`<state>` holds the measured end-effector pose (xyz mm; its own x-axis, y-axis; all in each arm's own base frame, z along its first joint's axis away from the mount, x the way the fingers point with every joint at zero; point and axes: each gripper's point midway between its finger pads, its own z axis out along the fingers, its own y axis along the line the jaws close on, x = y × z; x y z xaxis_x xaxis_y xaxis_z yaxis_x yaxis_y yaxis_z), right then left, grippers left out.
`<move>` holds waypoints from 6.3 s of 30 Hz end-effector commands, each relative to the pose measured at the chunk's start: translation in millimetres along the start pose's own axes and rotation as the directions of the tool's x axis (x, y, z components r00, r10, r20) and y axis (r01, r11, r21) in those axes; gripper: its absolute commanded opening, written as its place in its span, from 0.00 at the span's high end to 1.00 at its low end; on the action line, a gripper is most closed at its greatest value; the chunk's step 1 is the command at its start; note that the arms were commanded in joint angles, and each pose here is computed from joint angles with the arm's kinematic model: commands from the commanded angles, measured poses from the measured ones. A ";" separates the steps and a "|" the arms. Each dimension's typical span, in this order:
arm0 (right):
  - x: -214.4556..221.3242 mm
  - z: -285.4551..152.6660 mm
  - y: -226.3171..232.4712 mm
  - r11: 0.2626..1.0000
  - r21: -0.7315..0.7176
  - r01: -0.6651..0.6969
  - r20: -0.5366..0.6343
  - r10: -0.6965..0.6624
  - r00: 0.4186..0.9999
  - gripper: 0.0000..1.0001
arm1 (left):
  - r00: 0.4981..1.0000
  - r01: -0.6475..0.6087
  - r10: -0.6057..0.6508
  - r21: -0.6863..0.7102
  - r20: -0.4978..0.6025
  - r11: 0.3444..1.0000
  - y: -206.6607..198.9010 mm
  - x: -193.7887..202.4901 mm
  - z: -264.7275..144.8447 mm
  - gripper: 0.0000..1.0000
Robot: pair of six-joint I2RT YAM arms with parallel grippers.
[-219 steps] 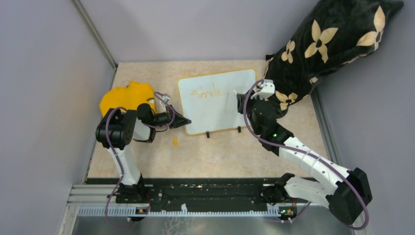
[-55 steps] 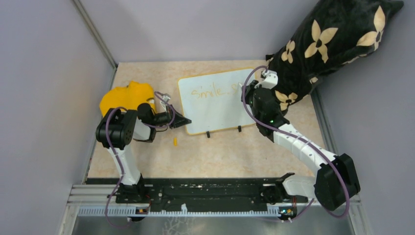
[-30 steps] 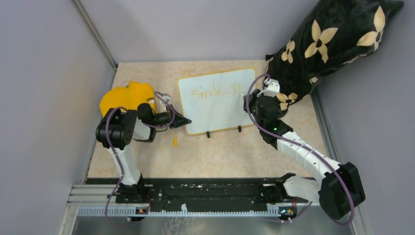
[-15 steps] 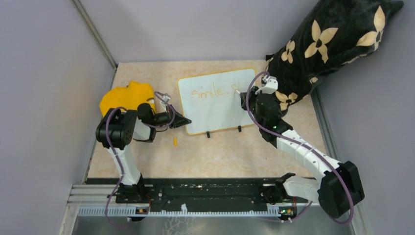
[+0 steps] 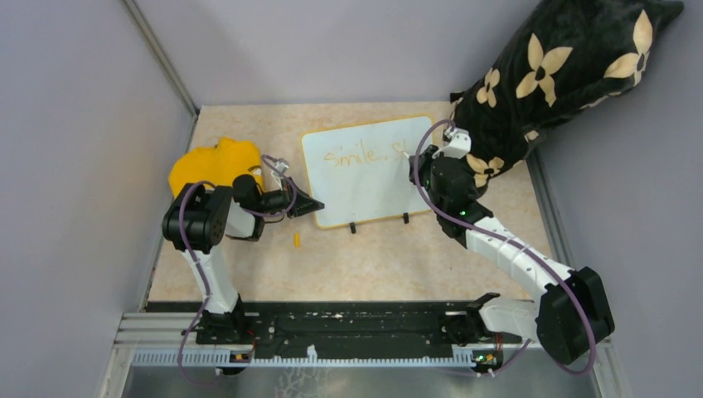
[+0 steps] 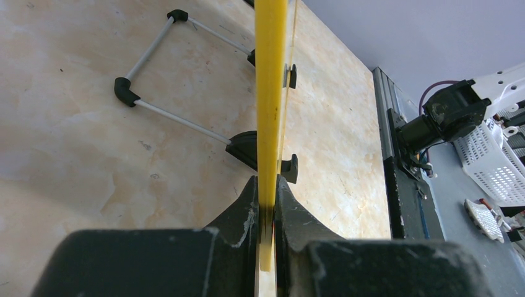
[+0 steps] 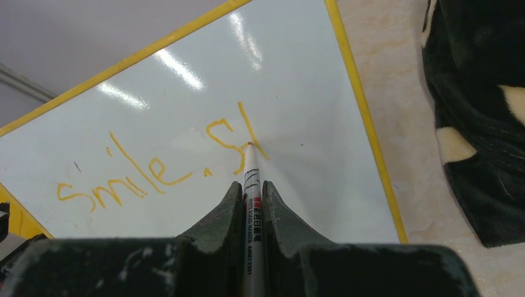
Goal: Write a sentence on the whiteboard
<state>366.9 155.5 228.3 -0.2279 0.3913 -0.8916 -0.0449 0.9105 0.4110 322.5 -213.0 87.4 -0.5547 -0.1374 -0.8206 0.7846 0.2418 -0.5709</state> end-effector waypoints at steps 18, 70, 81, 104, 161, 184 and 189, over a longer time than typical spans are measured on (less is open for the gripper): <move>-54.4 -19.4 -9.0 0.999 0.027 -0.048 0.174 0.042 0.984 1.00 | 0.999 0.033 -0.033 -0.042 -0.009 0.999 13.5 10.5 0.1 1.00; -7.2 -6.2 -18.8 0.999 0.049 0.006 0.030 -0.008 1.000 1.00 | 0.999 0.037 -0.038 -0.044 -0.009 0.998 13.8 10.5 0.1 1.00; -12.3 -9.2 -26.9 0.996 0.090 0.011 0.049 -0.016 0.999 1.00 | 0.999 0.037 -0.038 -0.044 -0.009 0.998 13.8 10.6 0.1 1.00; -45.3 0.2 -11.2 0.997 0.081 0.010 0.112 -0.019 0.994 1.00 | 0.999 0.038 -0.038 -0.042 -0.010 0.998 13.4 10.9 0.0 1.00; -60.3 -11.3 -6.2 0.998 0.055 -0.014 0.137 0.006 0.990 1.00 | 0.999 0.038 -0.038 -0.042 -0.010 0.998 13.5 10.5 0.2 1.00; -49.0 2.5 -16.6 0.995 0.096 -0.005 0.119 -0.007 0.993 1.00 | 0.999 0.039 -0.039 -0.043 -0.010 0.998 13.8 10.5 0.2 1.00; -42.2 -0.2 -24.8 0.993 0.116 -0.002 0.110 -0.011 0.994 1.00 | 0.999 0.040 -0.040 -0.043 -0.010 0.998 13.9 10.9 0.2 1.00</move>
<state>373.7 124.7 235.6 -0.1912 0.3628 -0.9120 0.0599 0.9318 0.3581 322.7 -213.1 87.6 -0.5549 -0.1370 -0.8206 0.7849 0.2407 -0.5709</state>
